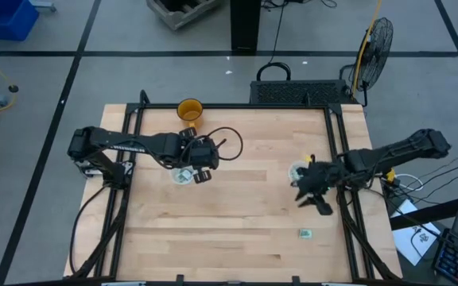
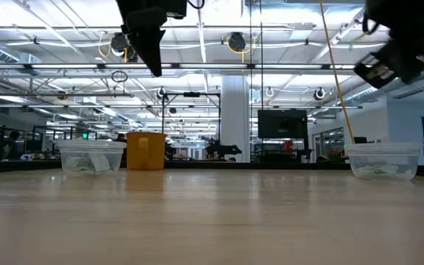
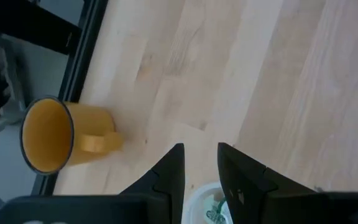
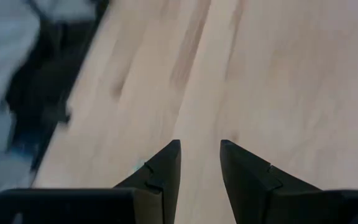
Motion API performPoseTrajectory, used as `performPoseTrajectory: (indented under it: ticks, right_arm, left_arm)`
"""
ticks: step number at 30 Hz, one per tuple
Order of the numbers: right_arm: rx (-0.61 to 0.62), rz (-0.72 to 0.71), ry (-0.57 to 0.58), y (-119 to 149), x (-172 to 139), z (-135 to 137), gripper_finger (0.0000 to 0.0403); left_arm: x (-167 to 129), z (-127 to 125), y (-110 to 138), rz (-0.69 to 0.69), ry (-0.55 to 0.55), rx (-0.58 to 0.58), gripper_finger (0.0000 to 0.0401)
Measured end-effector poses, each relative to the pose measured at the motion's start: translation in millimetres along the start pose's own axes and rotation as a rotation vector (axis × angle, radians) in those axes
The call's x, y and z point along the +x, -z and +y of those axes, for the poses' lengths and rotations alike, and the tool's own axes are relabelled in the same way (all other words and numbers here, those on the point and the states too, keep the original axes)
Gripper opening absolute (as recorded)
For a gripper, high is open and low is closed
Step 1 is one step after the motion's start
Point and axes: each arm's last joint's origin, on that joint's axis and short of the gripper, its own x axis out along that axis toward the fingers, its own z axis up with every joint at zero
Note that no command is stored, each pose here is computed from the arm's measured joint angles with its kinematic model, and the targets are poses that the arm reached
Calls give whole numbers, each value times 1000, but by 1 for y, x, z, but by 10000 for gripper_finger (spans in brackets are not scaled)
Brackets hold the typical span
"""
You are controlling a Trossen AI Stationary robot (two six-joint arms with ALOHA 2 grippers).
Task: Pick and place items into bin
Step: Put the stevia packet into the right transparent bin
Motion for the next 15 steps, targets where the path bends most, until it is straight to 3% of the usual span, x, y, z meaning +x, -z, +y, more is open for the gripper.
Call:
performPoseTrajectory:
  ticks: [6, 11, 15]
  right_arm:
    - [-31, 145, -34, 28, 18, 6, 105]
    - [26, 108, -77, 55, 42, 2, 105]
    - [52, 16, -193, 75, 59, 2, 105]
  left_arm:
    - [2, -1, -1, -10, -2, 15, 102]
    - [2, 1, -1, -16, -18, 11, 102]
    - [3, 2, -2, -18, -27, 21, 102]
